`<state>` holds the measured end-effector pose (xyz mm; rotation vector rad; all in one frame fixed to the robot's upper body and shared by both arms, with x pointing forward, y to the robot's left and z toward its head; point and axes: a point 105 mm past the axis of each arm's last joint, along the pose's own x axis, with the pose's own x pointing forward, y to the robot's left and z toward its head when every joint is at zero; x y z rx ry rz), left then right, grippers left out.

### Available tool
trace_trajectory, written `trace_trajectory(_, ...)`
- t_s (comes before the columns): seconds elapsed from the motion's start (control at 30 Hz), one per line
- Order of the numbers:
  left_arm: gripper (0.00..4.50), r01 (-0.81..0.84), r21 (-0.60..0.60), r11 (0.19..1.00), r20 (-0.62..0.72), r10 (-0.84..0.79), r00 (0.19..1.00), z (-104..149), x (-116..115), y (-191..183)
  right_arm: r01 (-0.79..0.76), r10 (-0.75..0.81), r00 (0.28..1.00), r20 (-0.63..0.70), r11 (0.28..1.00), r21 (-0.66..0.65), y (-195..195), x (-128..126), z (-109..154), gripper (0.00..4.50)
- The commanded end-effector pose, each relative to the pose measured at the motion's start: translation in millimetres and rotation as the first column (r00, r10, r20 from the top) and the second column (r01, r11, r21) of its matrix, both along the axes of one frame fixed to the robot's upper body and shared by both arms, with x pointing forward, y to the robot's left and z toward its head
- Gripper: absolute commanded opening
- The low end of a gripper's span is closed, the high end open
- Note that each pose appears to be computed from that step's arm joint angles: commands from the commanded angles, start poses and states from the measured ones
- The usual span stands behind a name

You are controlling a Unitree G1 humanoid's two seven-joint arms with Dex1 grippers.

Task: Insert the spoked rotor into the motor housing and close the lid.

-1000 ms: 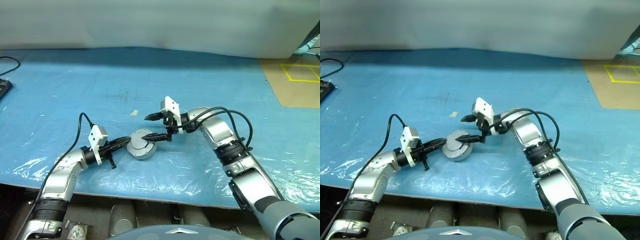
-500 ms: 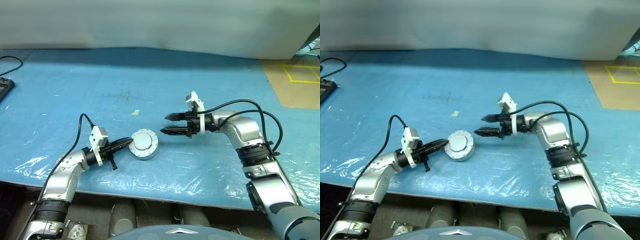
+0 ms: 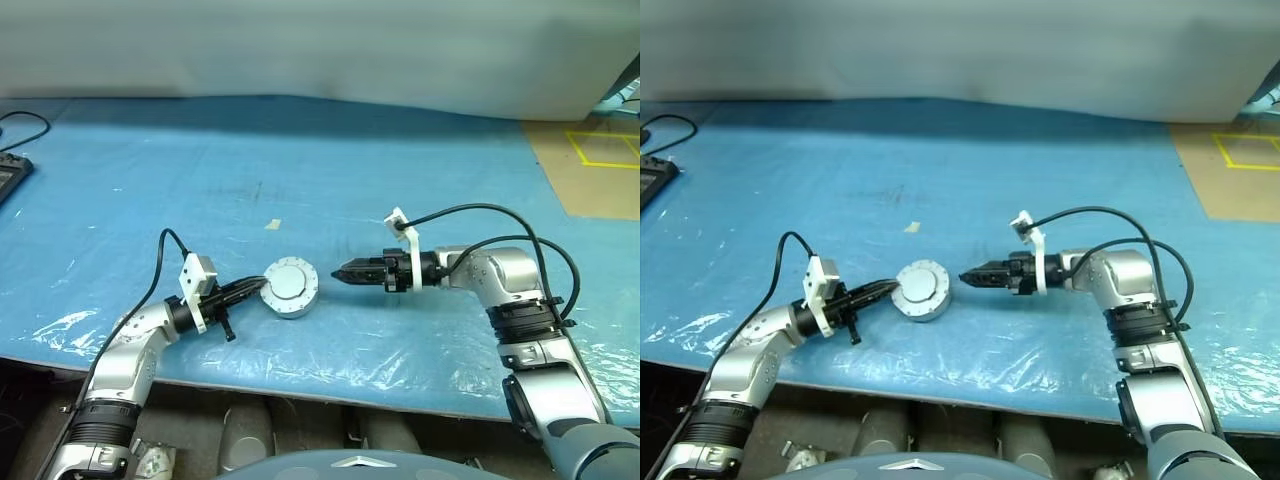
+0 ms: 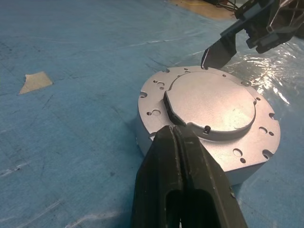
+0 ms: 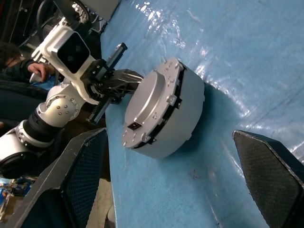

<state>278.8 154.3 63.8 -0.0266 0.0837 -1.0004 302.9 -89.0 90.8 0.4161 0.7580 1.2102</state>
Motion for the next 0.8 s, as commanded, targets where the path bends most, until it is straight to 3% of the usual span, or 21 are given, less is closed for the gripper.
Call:
trace_trajectory(0.03,0.0,0.0,0.012,1.0,-0.017,0.0,1.0,-5.9,-2.8,-0.9,0.001,-0.001,1.0,-0.024,1.0,0.016,4.0,-2.0,-3.5,4.48)
trace_trajectory(0.8,0.0,-0.014,0.023,1.0,-0.01,0.014,1.0,-6.7,-1.5,0.3,0.003,0.006,0.987,-0.162,0.998,0.056,37.9,-3.4,-13.5,4.48)
